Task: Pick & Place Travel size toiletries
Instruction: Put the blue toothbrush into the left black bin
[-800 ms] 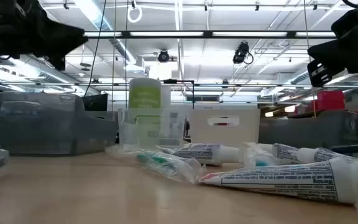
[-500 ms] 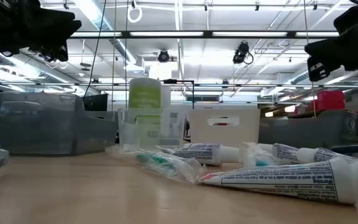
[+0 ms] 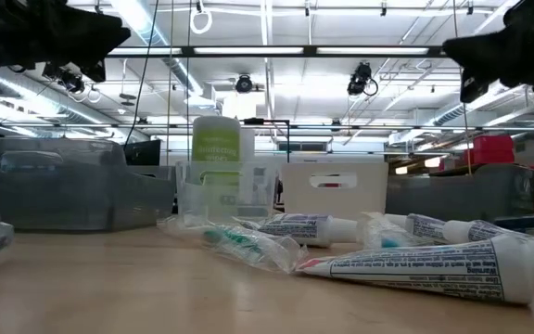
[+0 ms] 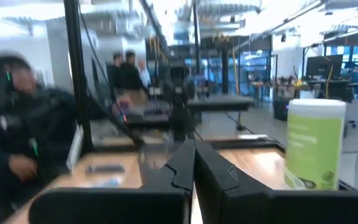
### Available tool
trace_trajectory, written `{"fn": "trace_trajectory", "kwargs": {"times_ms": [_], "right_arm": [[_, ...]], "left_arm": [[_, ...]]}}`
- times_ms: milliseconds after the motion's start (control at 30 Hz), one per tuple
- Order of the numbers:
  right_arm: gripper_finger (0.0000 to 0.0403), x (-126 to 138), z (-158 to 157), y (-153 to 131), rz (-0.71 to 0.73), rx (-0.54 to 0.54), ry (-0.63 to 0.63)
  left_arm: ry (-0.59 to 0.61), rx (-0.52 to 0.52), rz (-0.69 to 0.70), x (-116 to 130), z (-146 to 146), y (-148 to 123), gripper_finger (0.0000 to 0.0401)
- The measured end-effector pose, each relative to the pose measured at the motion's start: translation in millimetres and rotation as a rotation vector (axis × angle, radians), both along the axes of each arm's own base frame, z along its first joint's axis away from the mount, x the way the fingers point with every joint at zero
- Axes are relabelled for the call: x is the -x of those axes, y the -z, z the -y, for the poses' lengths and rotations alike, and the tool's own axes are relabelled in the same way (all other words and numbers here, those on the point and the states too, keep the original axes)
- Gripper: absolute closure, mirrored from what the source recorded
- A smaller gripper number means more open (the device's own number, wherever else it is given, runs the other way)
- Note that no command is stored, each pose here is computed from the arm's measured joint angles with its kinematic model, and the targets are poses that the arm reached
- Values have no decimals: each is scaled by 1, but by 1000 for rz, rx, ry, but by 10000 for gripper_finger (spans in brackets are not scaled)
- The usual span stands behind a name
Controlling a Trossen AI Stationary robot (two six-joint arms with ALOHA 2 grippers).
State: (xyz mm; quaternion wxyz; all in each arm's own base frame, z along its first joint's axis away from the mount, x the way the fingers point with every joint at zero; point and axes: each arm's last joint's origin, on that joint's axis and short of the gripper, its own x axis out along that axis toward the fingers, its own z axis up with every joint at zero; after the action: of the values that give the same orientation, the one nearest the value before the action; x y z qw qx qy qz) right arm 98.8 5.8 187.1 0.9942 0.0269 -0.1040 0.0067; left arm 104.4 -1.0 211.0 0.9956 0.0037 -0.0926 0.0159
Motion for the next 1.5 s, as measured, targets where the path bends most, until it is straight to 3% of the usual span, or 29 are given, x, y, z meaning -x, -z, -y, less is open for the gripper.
{"fn": "trace_trajectory", "kwargs": {"times_ms": [100,200,433,533,667,833,1033,1233,1333,1500], "right_arm": [[389,1,0,-6,61,-67,-15],[388,3,1,-10,111,-56,2],[390,9,11,-22,186,144,430],[388,13,13,-27,226,133,515],[373,13,12,-27,229,156,495],[327,6,11,-23,180,183,454],[260,-6,7,-22,193,236,279],[222,-22,10,-33,159,214,298],[216,-33,10,-40,117,219,286],[220,-50,10,-33,-10,199,263]], "left_arm": [[-1,-9,-60,-9,0,-10,294],[0,-13,-137,-23,1,-21,294],[45,-101,-259,-69,7,-50,294],[58,-100,-282,-89,10,-62,294],[67,-16,-290,-113,13,-74,294],[68,79,-308,-137,14,-81,294],[4,4,-297,-162,14,-75,294],[126,-72,-312,-189,20,-78,294],[162,-135,-394,-201,25,-87,294],[204,-185,-673,-216,39,-95,294]]}}
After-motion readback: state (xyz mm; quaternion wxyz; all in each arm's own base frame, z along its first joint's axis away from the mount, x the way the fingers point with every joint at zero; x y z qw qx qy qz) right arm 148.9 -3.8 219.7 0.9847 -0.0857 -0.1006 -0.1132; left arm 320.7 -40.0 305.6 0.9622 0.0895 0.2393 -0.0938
